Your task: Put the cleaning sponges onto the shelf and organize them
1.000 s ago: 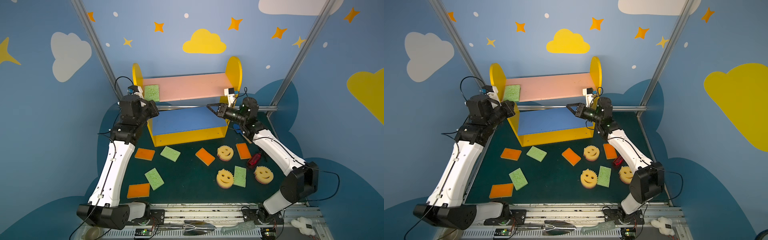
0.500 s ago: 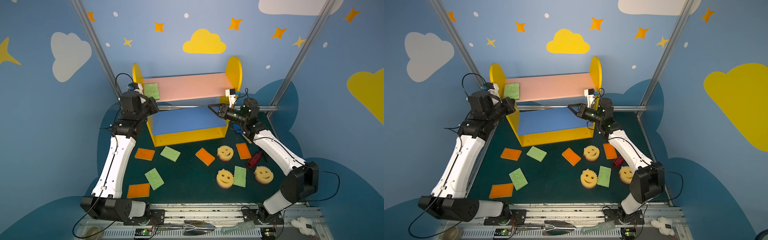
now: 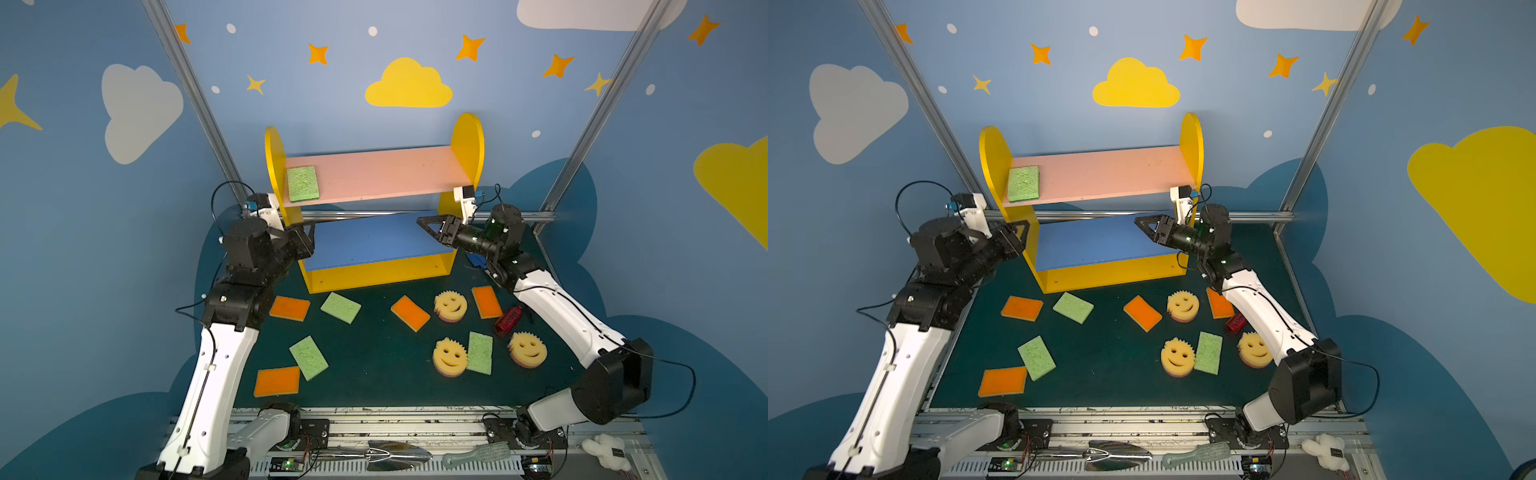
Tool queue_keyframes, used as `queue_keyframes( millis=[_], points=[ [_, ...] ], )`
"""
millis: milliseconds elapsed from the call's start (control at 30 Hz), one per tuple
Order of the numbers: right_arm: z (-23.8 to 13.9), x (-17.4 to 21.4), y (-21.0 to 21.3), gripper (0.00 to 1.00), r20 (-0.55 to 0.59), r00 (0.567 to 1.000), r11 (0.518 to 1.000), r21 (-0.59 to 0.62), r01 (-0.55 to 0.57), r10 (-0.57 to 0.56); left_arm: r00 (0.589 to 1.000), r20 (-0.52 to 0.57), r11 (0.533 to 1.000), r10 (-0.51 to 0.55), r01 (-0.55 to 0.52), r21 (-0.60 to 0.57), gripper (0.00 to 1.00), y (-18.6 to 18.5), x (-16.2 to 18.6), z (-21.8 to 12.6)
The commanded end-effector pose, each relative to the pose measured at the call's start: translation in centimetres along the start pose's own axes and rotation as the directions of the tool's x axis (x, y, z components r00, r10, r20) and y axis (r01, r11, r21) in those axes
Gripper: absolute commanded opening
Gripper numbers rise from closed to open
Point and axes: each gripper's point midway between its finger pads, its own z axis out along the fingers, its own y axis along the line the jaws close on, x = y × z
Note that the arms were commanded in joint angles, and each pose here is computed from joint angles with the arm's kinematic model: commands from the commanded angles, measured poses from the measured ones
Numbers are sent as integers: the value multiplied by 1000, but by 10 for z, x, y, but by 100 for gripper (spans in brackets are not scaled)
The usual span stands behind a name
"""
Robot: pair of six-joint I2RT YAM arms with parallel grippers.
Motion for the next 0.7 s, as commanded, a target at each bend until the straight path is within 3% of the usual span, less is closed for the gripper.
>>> queue_keyframes(
  millis=[0,200,300,667],
  points=[
    [-10,20,4,51,-10,1000,999,28,29,-28,993,-105,998,-50,47,-35,46,20,60,-1],
    [-5,79,-29,49,-118,991,995,82,-52,62,970,-188,984,-154,134,-116,53,62,163,0],
    [-3,107,-46,50,-165,981,990,111,-84,102,961,-207,976,-182,152,-153,55,80,198,6],
    [-7,159,-92,55,-257,946,963,229,-139,198,921,-311,949,-234,146,-279,63,119,268,44]
  ],
)
